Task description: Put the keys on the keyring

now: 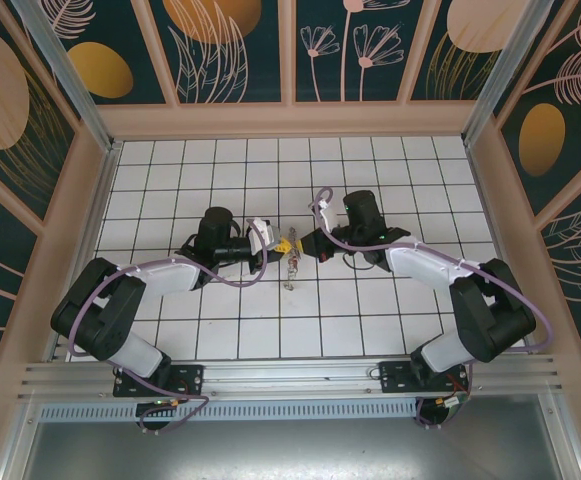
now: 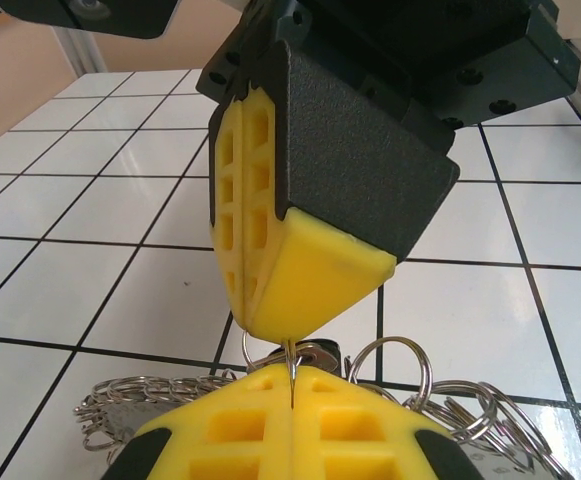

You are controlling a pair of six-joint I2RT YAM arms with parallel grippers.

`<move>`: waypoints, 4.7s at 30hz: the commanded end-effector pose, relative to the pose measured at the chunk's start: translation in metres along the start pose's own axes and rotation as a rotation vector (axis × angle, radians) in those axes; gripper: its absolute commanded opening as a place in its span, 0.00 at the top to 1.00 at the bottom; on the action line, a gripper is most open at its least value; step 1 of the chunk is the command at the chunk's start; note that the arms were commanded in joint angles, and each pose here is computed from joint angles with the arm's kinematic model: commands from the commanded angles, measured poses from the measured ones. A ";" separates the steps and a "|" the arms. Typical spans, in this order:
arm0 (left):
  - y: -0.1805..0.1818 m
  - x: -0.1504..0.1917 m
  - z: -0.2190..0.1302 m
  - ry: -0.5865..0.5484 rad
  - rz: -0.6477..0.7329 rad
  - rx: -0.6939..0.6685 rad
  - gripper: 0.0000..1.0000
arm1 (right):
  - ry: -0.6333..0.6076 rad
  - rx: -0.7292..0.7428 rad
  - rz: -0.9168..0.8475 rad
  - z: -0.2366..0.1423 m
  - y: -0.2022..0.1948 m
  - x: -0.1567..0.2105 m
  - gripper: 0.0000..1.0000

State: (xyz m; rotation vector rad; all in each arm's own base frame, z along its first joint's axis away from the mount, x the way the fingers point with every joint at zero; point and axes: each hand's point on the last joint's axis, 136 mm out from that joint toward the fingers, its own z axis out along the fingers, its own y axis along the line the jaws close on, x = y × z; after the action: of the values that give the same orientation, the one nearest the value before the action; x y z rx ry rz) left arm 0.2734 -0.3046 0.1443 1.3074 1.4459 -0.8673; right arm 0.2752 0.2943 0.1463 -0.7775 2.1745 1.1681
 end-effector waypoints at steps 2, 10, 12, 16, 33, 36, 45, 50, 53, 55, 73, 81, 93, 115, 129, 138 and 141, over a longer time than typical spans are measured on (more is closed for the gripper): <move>-0.003 -0.016 -0.001 -0.028 0.047 0.022 1.00 | -0.043 0.020 -0.039 -0.012 0.003 -0.018 1.00; 0.001 -0.015 0.002 -0.011 0.027 0.025 1.00 | -0.040 0.020 -0.039 -0.015 0.007 -0.015 1.00; 0.001 -0.014 0.003 -0.003 0.020 0.030 1.00 | -0.040 0.005 -0.043 -0.014 0.011 -0.017 1.00; 0.001 -0.012 0.005 0.003 0.011 0.040 1.00 | -0.045 -0.016 -0.053 -0.012 0.014 -0.018 1.00; 0.001 -0.020 0.006 0.026 -0.037 0.075 0.81 | -0.060 0.040 -0.052 -0.020 0.012 -0.022 1.00; 0.003 -0.029 0.004 0.015 -0.047 0.066 0.77 | -0.071 0.072 -0.047 -0.024 0.009 -0.021 1.00; 0.003 -0.058 -0.015 -0.099 -0.049 -0.025 0.62 | -0.088 0.155 0.011 -0.035 -0.007 -0.005 1.00; 0.004 -0.058 -0.016 -0.100 -0.069 -0.033 0.62 | -0.086 0.187 0.038 -0.039 -0.014 0.001 1.00; 0.007 -0.060 -0.017 -0.119 -0.105 -0.054 0.60 | -0.090 0.225 0.066 -0.042 -0.021 0.005 1.00; 0.013 -0.061 -0.016 -0.129 -0.169 -0.079 0.58 | -0.096 0.273 0.105 -0.045 -0.031 0.010 1.00; 0.058 -0.065 -0.050 -0.286 -0.476 -0.400 0.47 | -0.082 0.372 0.378 -0.051 -0.059 0.060 1.00; 0.064 -0.075 -0.090 -0.417 -0.506 -0.533 0.34 | -0.060 0.311 0.343 -0.040 -0.035 0.056 1.00; 0.066 -0.033 -0.119 -0.449 -0.749 -0.657 0.01 | -0.092 0.247 0.266 -0.021 0.002 0.013 1.00; 0.059 0.024 -0.076 -0.208 -0.934 -0.560 0.02 | 0.173 0.483 0.442 -0.017 -0.040 0.100 1.00; 0.027 0.076 -0.033 0.070 -1.169 -0.352 0.13 | 0.093 0.304 0.411 -0.009 -0.070 0.057 0.62; 0.012 0.100 -0.015 0.161 -1.278 -0.252 0.22 | 0.192 0.260 0.408 0.018 -0.089 0.065 0.61; 0.010 0.102 -0.009 0.176 -1.292 -0.219 0.24 | 0.215 0.214 0.416 0.021 -0.084 0.072 0.61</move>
State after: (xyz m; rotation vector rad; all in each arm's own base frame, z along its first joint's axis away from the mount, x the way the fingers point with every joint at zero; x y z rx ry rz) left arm 0.2884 -0.2568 0.0494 0.1148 2.4327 -1.2551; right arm 0.2903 0.2469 0.0342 -0.2969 2.7126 0.9553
